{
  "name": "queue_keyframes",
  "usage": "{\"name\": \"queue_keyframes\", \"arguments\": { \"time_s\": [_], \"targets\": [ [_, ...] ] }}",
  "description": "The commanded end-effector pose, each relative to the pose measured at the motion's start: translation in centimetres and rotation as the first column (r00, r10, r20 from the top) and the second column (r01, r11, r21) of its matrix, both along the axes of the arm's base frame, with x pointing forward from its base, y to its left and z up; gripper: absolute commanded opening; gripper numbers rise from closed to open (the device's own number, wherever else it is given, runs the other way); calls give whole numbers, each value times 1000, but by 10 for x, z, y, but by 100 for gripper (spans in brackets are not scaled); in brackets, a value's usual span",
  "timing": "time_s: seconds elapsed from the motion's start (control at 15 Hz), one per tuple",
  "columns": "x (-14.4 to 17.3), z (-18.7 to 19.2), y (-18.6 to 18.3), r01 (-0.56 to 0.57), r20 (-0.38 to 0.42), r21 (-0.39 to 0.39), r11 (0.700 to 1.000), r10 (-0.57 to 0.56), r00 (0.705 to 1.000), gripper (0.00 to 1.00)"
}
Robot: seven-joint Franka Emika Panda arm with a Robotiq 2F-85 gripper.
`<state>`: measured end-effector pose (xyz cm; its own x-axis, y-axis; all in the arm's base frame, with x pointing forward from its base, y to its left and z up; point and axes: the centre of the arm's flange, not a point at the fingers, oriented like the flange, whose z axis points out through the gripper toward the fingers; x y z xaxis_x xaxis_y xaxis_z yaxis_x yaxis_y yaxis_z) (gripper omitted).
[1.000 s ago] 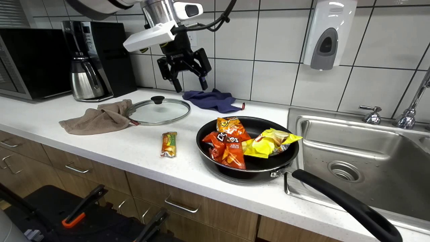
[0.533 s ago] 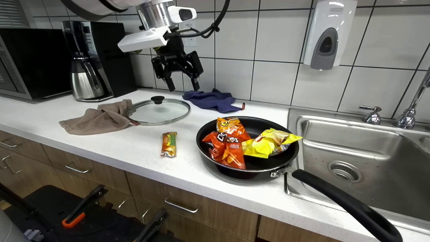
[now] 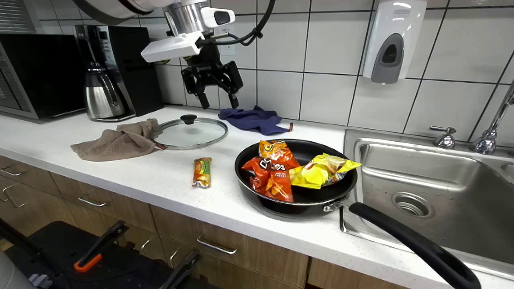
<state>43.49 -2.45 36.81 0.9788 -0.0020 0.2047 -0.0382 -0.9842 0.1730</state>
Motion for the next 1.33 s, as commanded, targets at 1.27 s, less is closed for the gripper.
{"name": "queue_keyframes", "arguments": {
  "time_s": [1.27],
  "targets": [
    [40, -18, 48, -121, 83, 67, 990, 115, 990, 100]
  ]
}}
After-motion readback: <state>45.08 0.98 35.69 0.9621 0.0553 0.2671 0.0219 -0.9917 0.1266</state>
